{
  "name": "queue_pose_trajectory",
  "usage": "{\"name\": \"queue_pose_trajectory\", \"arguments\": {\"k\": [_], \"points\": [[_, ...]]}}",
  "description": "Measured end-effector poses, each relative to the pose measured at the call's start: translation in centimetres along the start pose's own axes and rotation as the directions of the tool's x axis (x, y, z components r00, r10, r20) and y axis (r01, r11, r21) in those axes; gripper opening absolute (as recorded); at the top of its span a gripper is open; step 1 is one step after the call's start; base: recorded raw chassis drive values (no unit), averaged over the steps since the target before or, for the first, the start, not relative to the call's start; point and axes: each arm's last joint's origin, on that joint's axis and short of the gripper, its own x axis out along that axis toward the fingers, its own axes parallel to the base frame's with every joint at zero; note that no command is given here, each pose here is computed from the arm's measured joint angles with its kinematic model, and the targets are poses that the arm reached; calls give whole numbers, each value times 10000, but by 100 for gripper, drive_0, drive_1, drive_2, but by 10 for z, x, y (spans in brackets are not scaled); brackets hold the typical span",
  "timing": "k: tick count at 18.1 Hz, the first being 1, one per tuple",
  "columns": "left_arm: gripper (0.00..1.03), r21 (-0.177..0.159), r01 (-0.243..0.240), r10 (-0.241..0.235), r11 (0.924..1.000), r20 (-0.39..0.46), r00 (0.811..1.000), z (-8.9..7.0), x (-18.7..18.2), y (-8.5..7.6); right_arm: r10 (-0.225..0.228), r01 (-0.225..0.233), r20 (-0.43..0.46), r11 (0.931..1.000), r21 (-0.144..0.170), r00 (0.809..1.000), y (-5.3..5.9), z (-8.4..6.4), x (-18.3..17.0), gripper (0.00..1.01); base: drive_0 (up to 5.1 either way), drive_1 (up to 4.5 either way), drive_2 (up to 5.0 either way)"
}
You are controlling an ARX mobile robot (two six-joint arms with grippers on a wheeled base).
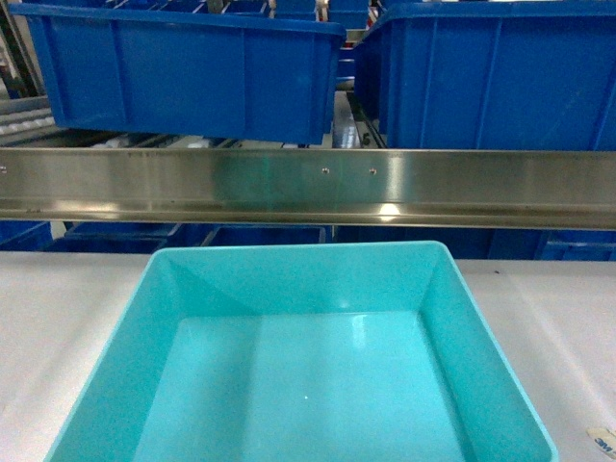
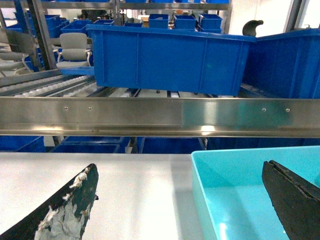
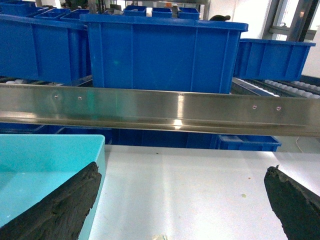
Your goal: Organize blue bins on left shelf correctly
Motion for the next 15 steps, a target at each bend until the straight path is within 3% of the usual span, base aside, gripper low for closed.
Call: {"name": "queue_pose_trajectory", "arguments": {"k": [15], "points": [[98, 0, 0, 0, 10000, 0, 10000, 0, 0, 0, 0, 0, 0, 10000, 0, 10000, 0, 0, 0, 98, 0, 0, 0]]}}
